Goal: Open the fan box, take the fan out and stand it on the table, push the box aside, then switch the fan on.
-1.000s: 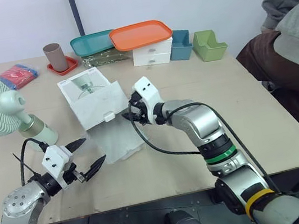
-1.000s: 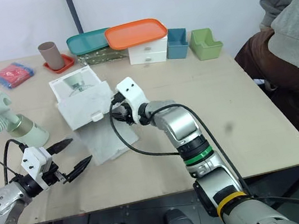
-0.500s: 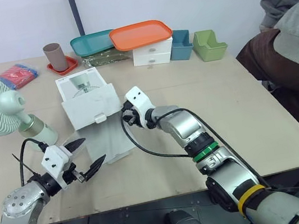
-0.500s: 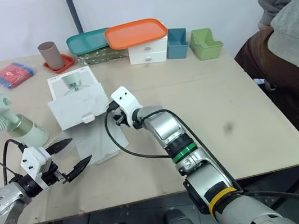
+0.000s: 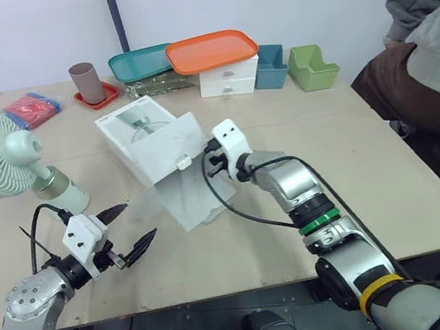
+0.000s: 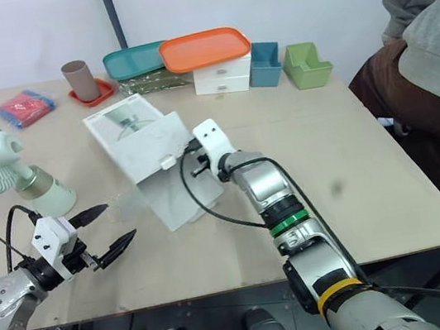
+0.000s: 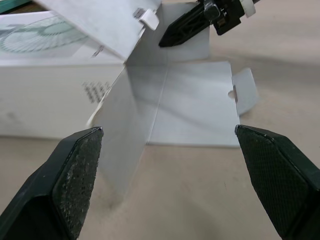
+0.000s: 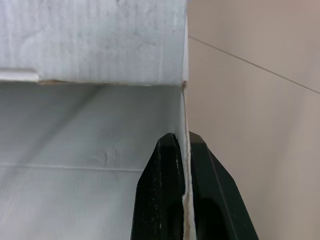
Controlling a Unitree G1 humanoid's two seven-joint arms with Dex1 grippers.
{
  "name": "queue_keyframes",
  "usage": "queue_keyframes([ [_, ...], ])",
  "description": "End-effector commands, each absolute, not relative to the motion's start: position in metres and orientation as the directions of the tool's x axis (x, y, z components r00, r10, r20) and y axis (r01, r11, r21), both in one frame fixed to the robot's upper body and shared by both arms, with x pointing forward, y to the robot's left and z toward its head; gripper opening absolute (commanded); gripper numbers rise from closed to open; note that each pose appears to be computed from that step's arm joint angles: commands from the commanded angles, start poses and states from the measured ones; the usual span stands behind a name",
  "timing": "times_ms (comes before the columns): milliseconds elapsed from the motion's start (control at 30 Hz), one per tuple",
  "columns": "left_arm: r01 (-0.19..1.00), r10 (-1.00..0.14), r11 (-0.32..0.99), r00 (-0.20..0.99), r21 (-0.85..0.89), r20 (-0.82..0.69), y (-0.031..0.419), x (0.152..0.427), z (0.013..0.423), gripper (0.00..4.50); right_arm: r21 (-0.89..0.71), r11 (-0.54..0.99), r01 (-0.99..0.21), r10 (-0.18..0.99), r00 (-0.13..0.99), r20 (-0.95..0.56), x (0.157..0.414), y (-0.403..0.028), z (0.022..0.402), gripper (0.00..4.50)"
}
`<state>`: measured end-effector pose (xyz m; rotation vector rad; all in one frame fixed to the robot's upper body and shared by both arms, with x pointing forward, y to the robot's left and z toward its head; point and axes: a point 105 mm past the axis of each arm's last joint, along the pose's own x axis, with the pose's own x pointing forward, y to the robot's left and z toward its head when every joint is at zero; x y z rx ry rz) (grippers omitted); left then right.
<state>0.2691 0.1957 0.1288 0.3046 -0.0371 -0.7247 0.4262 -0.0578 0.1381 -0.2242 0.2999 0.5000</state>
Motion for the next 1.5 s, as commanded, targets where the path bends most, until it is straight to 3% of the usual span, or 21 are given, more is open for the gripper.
queue_keyframes([
  [33, 0.649, -0.668, 0.697, 0.742, 0.305, -0.051, 0.194, 0.269, 0.134, 4.5, -0.151, 0.916, -0.372, 0.318, 0.903, -0.29, 0.432, -0.099, 0.156, 0.05],
  [200, 0.658, -0.677, 0.691, 0.734, 0.3, -0.053, 0.192, 0.271, 0.134, 4.5, -0.158, 0.948, -0.277, 0.231, 0.938, -0.26, 0.431, -0.134, 0.171, 0.05],
  [400, 0.683, -0.702, 0.666, 0.71, 0.299, -0.058, 0.189, 0.277, 0.134, 4.5, -0.146, 0.987, 0.066, -0.097, 0.97, -0.222, 0.424, -0.232, 0.191, 0.05],
  [600, 0.692, -0.714, 0.653, 0.698, 0.307, -0.053, 0.187, 0.28, 0.136, 4.5, -0.17, 0.968, 0.186, -0.226, 0.939, -0.259, 0.406, -0.277, 0.177, 0.05],
  [700, 0.696, -0.719, 0.648, 0.693, 0.31, -0.054, 0.186, 0.282, 0.136, 4.5, -0.161, 0.968, 0.192, -0.233, 0.927, -0.293, 0.401, -0.288, 0.165, 0.65],
  [767, 0.699, -0.723, 0.643, 0.689, 0.313, -0.056, 0.186, 0.283, 0.136, 4.5, -0.139, 0.971, 0.196, -0.23, 0.926, -0.299, 0.401, -0.289, 0.163, 1.51],
  [800, 0.7, -0.724, 0.641, 0.688, 0.314, -0.055, 0.185, 0.284, 0.136, 4.5, -0.123, 0.972, 0.2, -0.229, 0.927, -0.297, 0.402, -0.288, 0.164, 1.72],
  [833, 0.701, -0.725, 0.64, 0.687, 0.315, -0.055, 0.185, 0.285, 0.137, 4.5, -0.105, 0.976, 0.193, -0.215, 0.934, -0.286, 0.403, -0.285, 0.168, 2.34],
  [867, 0.701, -0.726, 0.64, 0.686, 0.315, -0.054, 0.185, 0.286, 0.137, 4.5, -0.094, 0.978, 0.186, -0.205, 0.939, -0.277, 0.404, -0.283, 0.17, 2.53],
  [933, 0.704, -0.729, 0.636, 0.682, 0.316, -0.053, 0.184, 0.287, 0.137, 4.5, -0.105, 0.983, 0.151, -0.173, 0.952, -0.253, 0.407, -0.276, 0.178, 3.39],
  [967, 0.705, -0.73, 0.634, 0.681, 0.317, -0.054, 0.184, 0.287, 0.137, 4.5, -0.115, 0.986, 0.122, -0.147, 0.958, -0.245, 0.407, -0.271, 0.18, 3.44],
  [1000, 0.707, -0.733, 0.632, 0.679, 0.317, -0.053, 0.183, 0.288, 0.137, 4.5, -0.123, 0.987, 0.099, -0.127, 0.961, -0.247, 0.406, -0.267, 0.181, 4.17],
  [1033, 0.708, -0.734, 0.631, 0.677, 0.318, -0.051, 0.182, 0.288, 0.137, 4.5, -0.122, 0.991, 0.054, -0.084, 0.963, -0.256, 0.404, -0.261, 0.181, 4.3],
  [1167, 0.709, -0.736, 0.629, 0.675, 0.317, -0.048, 0.181, 0.289, 0.137, 4.5, -0.141, 0.987, -0.078, 0.035, 0.958, -0.285, 0.391, -0.247, 0.183, 4.42],
  [1300, 0.712, -0.74, 0.63, 0.672, 0.311, -0.04, 0.18, 0.289, 0.138, 4.5, -0.235, 0.925, -0.299, 0.21, 0.917, -0.341, 0.353, -0.231, 0.188, 4.42],
  [1500, 0.712, -0.743, 0.636, 0.67, 0.298, -0.014, 0.181, 0.289, 0.143, 4.5, -0.354, 0.789, -0.502, 0.374, 0.85, -0.372, 0.3, -0.225, 0.21, 4.42],
])
